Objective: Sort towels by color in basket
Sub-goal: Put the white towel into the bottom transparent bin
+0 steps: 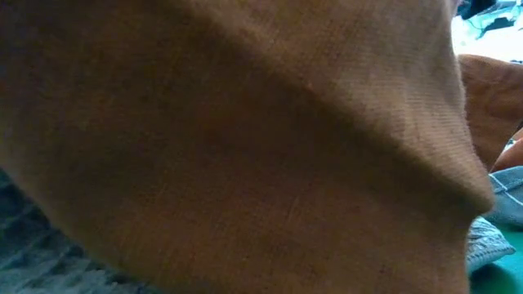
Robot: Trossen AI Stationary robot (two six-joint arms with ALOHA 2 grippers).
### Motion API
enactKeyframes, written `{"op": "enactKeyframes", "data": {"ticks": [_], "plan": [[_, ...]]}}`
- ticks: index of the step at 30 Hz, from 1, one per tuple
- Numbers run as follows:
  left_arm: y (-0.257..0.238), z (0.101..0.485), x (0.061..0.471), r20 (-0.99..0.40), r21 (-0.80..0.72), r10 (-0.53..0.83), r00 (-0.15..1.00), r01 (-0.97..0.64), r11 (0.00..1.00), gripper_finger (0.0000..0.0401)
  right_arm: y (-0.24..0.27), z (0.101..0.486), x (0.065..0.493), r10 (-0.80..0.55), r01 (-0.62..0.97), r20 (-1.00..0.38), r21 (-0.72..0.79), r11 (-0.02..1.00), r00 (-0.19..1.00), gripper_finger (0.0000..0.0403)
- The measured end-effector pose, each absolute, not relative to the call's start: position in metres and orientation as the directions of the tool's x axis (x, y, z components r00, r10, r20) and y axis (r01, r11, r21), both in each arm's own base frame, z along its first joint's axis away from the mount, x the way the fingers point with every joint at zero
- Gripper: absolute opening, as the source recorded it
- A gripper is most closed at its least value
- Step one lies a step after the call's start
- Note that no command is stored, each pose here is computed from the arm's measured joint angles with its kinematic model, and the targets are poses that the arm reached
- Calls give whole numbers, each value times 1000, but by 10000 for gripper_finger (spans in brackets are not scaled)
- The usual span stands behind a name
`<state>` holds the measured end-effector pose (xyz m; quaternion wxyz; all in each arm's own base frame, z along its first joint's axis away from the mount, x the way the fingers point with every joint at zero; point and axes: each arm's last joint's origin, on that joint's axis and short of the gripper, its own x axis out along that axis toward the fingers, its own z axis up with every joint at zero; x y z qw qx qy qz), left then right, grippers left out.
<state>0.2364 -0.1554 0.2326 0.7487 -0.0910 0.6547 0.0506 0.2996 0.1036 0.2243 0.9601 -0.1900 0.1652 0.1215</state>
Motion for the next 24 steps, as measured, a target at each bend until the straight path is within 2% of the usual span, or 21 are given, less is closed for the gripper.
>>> {"op": "enactKeyframes", "data": {"ticks": [7, 12, 16, 24], "plan": [[-157, 239, 240, -984, -69, -31, 177, -212, 975, 181, 111, 211, 324, 208, -268, -184, -420, 867, 961, 219], [-158, 247, 243, -978, -86, -41, 206, -213, 973, 239, 106, 201, 339, 255, -277, -107, -417, 866, 961, 219], [-160, 257, 247, -970, -111, -60, 234, -210, 971, 257, 97, 194, 352, 253, -279, -116, -412, 867, 960, 219], [-163, 272, 251, -958, -139, -77, 276, -213, 967, 258, 90, 180, 381, 281, -316, -143, -393, 863, 949, 219]]}}
